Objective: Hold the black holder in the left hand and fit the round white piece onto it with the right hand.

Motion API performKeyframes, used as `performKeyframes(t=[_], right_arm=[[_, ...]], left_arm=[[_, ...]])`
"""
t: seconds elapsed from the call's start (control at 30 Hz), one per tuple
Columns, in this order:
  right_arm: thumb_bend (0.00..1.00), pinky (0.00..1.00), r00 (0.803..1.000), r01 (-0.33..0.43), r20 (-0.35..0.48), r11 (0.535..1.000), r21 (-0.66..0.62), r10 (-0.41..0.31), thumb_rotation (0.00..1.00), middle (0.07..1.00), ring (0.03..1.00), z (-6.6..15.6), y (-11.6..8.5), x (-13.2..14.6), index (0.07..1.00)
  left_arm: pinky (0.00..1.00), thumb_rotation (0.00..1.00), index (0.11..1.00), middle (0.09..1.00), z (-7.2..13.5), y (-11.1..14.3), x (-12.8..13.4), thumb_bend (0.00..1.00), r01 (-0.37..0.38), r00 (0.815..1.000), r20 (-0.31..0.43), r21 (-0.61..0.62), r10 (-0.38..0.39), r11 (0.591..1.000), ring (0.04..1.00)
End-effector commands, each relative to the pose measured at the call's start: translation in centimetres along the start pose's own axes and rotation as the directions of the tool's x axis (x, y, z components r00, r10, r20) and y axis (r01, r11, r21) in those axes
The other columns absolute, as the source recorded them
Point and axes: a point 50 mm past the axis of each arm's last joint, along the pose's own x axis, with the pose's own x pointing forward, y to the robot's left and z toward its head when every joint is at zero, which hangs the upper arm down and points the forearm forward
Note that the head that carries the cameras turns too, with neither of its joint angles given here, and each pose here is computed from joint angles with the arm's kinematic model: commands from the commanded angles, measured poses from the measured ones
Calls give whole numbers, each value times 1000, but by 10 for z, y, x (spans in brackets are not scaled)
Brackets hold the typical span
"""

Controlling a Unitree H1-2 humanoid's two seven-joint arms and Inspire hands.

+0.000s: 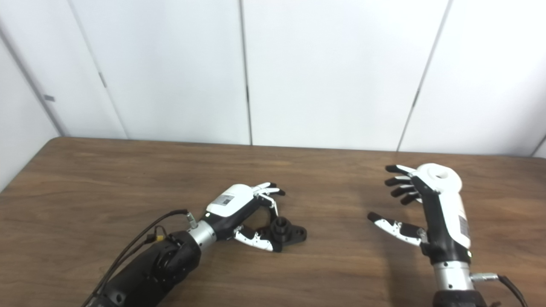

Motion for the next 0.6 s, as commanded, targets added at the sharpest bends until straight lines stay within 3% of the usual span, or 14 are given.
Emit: performKeyframes(t=[0.0, 0.13, 0.27, 0.4, 0.57], right_arm=[[526, 462, 995, 51, 84, 999, -15, -49, 93, 633, 561, 20, -13, 19, 728], [546, 496, 996, -17, 81, 992, -124, 27, 137, 663, 591, 32, -20, 30, 736], [629, 522, 991, -84, 70, 945, -317, 111, 229, 702, 626, 45, -29, 48, 765], [692, 601, 980, -179, -33, 810, -559, 194, 299, 824, 768, 56, -38, 72, 854], [850, 706, 974, -226, -138, 675, -703, 182, 275, 892, 848, 62, -48, 99, 859]], left_arm=[[865, 68, 485, 878, -2, -32, -7, 524, 144, 990, -17, 58, -143, 988, 940], [860, 67, 486, 871, -13, -28, -16, 524, 145, 989, -31, 74, -143, 987, 934], [873, 64, 486, 874, -24, -17, -27, 524, 149, 988, -39, 65, -147, 987, 931], [843, 60, 486, 859, -34, -11, -34, 524, 144, 989, -35, 68, -142, 987, 910], [812, 55, 486, 845, -41, -7, -40, 524, 146, 989, -20, 68, -145, 987, 891]])
